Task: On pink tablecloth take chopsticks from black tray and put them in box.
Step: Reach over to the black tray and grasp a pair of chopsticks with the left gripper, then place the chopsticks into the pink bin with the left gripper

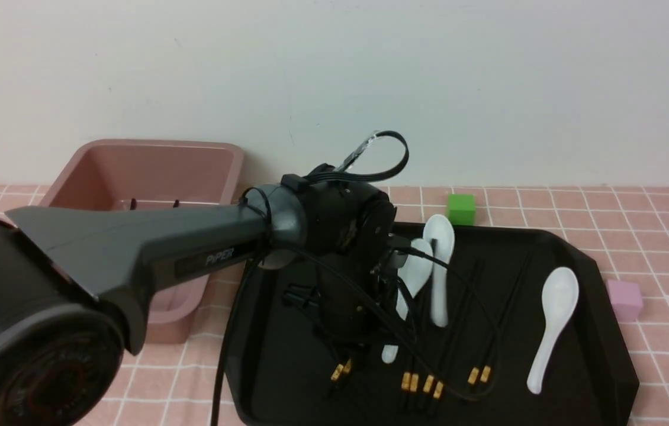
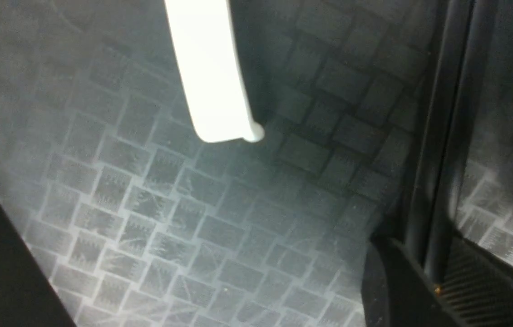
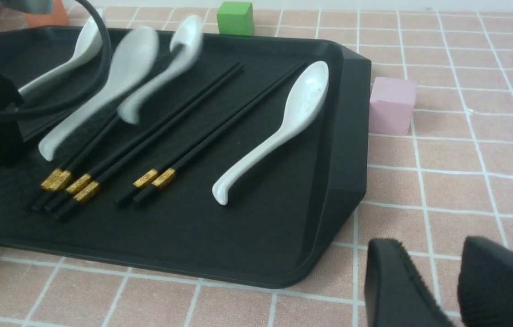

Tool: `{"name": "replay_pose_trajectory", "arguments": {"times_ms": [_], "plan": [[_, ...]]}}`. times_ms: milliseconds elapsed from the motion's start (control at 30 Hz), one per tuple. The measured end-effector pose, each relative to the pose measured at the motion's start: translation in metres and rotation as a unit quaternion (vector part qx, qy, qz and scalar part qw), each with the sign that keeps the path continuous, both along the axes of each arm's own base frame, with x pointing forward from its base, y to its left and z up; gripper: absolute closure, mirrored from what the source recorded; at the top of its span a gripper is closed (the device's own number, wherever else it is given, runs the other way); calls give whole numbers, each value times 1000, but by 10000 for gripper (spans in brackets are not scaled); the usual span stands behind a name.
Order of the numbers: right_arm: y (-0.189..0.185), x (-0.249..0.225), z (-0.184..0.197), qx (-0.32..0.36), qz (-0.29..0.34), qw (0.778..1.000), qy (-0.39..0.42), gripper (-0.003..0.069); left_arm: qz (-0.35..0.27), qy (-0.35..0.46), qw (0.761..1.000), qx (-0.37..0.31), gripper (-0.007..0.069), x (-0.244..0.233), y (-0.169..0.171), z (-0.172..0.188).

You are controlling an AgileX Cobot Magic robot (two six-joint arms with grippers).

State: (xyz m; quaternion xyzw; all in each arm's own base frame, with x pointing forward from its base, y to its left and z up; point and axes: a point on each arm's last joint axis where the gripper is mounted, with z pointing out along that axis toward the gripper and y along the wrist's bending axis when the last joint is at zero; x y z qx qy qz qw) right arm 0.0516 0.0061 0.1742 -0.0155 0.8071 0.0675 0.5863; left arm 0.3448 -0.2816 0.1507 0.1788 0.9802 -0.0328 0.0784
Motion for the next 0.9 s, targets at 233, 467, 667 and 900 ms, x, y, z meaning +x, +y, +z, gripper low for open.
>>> {"name": "replay_pose_trajectory", "arguments": {"times_ms": [233,467,667,900], "plan": [[0,0,0,0,0,1000,0,419,14,-2,1000,-3,501,-1,1,6],[0,0,0,0,0,1000,0,419,21,-27,999,-14,501,-14,15,64],[0,0,0,0,0,1000,0,419,21,-117,991,-61,501,-48,49,154],[0,0,0,0,0,1000,0,419,124,-154,980,17,501,-39,139,165]]}}
